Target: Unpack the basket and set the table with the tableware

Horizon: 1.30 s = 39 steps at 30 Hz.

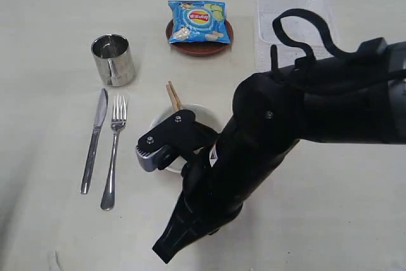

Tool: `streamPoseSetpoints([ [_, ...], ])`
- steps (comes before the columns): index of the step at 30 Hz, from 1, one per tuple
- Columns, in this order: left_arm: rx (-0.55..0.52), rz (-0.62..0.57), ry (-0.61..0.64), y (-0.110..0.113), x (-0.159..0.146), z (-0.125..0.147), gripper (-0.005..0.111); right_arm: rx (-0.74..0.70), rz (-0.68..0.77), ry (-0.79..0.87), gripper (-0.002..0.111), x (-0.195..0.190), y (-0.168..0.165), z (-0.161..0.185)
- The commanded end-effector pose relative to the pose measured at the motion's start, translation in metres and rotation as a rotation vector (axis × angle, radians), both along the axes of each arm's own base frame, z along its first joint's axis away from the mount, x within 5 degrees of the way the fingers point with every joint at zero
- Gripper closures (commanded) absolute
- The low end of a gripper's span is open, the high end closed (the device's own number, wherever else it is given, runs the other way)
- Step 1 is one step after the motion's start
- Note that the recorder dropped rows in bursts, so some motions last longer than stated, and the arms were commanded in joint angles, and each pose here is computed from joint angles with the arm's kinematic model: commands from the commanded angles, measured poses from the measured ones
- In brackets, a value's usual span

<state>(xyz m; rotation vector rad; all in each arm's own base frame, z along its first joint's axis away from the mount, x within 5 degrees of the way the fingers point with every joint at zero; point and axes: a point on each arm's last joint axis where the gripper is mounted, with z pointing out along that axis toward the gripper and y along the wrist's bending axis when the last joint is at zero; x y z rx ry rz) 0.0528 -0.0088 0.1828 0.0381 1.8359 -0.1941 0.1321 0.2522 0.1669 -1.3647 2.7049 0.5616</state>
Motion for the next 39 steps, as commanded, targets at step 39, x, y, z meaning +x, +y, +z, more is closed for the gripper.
streamPoseSetpoints([
  [39,0.003,-0.005,-0.003,0.0,0.0,-0.001,0.107,0.048,-0.036,-0.18,0.109,0.01,-0.004,0.033],
])
